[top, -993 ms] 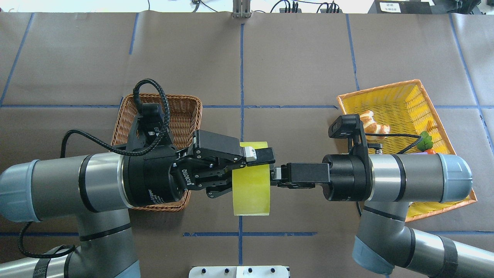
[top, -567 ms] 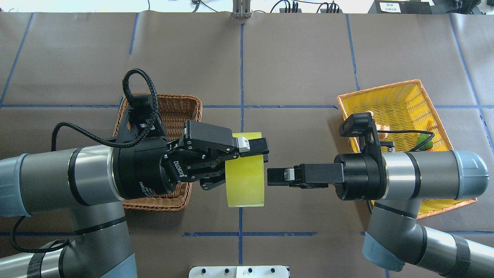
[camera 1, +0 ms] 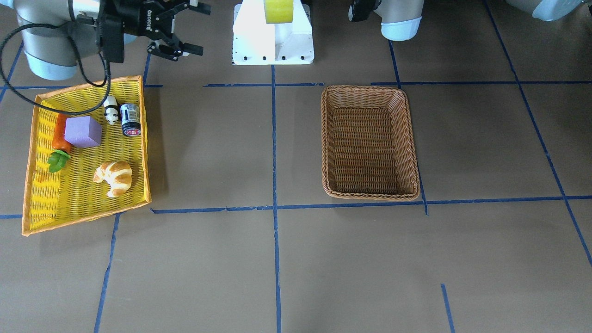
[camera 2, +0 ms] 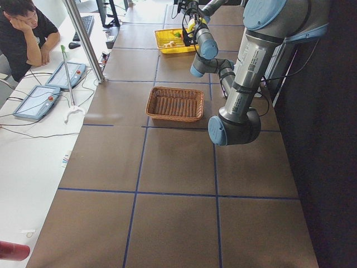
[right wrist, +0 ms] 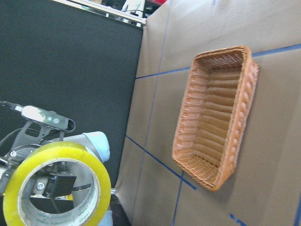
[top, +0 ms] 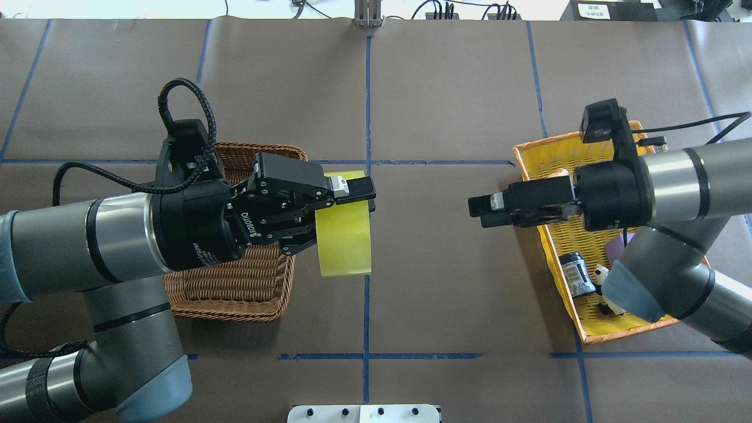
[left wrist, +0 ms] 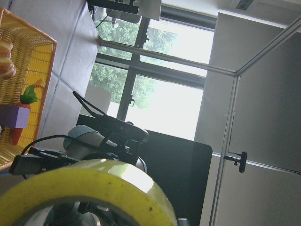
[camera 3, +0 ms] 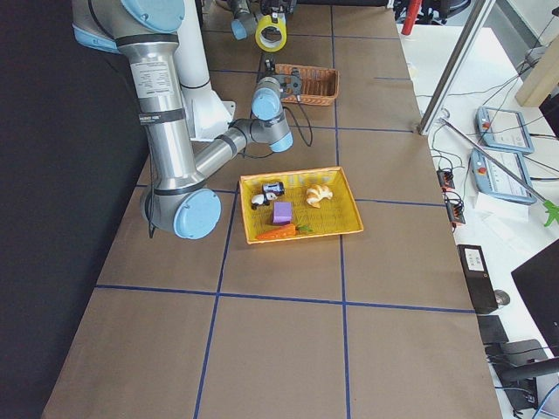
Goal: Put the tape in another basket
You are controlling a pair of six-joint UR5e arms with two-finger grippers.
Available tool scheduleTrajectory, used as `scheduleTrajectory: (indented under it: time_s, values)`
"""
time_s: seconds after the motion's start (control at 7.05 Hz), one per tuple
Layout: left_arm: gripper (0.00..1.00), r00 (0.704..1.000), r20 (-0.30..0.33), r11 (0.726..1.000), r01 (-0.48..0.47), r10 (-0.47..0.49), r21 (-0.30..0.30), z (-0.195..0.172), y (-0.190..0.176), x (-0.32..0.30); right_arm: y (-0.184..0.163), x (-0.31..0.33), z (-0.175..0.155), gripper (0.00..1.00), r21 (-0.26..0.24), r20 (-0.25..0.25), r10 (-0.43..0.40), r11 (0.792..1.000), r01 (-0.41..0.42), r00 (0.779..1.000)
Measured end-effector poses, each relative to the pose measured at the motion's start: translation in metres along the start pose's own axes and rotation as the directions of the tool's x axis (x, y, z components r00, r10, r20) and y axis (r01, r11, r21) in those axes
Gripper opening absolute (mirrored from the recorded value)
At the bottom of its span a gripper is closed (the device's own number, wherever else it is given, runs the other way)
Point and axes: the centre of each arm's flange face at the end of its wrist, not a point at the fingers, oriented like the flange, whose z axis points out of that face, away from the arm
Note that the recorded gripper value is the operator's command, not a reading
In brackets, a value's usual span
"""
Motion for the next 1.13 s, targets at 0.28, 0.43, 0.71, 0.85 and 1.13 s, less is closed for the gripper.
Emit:
scheduleTrajectory:
  time_s: [0.28,0.43,0.71,0.85,1.13]
  values:
    - [0.00,0.982,0.172,0.994,-0.086,0.072,0.074,0.009,-0.017,-0.027,-0.048,-0.002,-0.067,1.00,0.000,-0.188,0.093,0.995,-0.095,0.978]
    - [0.00,0.948,0.294,0.983,-0.156,0.123,0.093,0.016,-0.025,-0.039,-0.064,-0.001,-0.094,1.00,0.028,-0.243,0.136,0.991,-0.133,0.960]
    - [0.00,0.806,0.549,0.948,-0.310,0.220,0.075,0.025,-0.049,-0.062,-0.084,0.019,-0.120,1.00,0.094,-0.345,0.169,0.985,-0.145,0.923]
    - [0.00,0.729,0.640,0.929,-0.364,0.243,0.061,0.024,-0.063,-0.070,-0.093,0.035,-0.126,1.00,0.138,-0.403,0.172,0.982,-0.126,0.899]
    - [0.00,0.562,0.780,0.893,-0.450,0.275,0.010,0.017,-0.091,-0.082,-0.112,0.066,-0.133,1.00,0.185,-0.548,0.132,0.982,-0.034,0.826]
